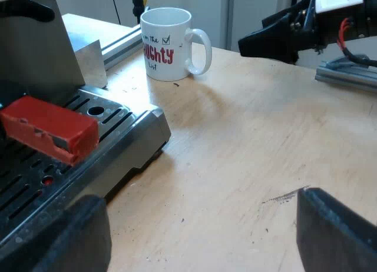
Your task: Place mug into machine
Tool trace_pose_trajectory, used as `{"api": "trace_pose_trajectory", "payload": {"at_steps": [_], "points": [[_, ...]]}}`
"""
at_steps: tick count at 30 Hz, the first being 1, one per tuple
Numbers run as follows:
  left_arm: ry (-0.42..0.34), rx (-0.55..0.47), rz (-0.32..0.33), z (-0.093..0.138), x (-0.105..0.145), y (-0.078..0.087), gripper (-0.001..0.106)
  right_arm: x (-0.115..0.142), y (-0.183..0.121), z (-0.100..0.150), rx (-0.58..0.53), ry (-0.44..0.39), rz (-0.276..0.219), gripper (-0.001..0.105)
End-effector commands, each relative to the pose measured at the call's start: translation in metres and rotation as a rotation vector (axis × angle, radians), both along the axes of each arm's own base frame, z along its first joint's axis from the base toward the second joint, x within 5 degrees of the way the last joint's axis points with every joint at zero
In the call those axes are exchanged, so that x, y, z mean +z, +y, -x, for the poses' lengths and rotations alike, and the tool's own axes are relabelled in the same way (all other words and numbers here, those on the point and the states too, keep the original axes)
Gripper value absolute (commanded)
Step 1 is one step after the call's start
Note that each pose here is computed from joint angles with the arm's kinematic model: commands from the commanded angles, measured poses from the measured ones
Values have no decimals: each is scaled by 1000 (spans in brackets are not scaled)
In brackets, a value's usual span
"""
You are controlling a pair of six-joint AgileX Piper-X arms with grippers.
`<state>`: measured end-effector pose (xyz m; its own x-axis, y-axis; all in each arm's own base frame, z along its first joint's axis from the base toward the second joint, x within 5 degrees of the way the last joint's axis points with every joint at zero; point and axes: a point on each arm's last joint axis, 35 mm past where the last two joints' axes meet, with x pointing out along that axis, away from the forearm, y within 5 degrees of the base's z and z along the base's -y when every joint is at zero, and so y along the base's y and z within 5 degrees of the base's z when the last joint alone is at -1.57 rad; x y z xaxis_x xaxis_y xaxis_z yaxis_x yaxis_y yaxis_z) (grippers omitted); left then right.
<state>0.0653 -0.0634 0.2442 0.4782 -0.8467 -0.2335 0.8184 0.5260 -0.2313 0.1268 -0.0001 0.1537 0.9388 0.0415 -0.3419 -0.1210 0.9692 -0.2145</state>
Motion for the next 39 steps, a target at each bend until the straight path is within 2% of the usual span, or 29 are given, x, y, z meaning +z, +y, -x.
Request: {"api": "trace_pose_trajectory", "payload": {"at_steps": [1,8,13,25,39], "points": [[-9,22,9,-1,2,0,68,-13,0,1,-3,10,8,97],[7,48,15,-1,2,0,68,-20,-3,-12,-72,15,33,97],[7,48,15,-1,2,0,68,-25,-3,-18,-76,20,35,97],[7,47,16,-1,2,0,68,-32,-4,-70,-76,51,36,97],[9,47,14,-1,1,0,68,-30,-5,-111,-76,49,36,97]]}}
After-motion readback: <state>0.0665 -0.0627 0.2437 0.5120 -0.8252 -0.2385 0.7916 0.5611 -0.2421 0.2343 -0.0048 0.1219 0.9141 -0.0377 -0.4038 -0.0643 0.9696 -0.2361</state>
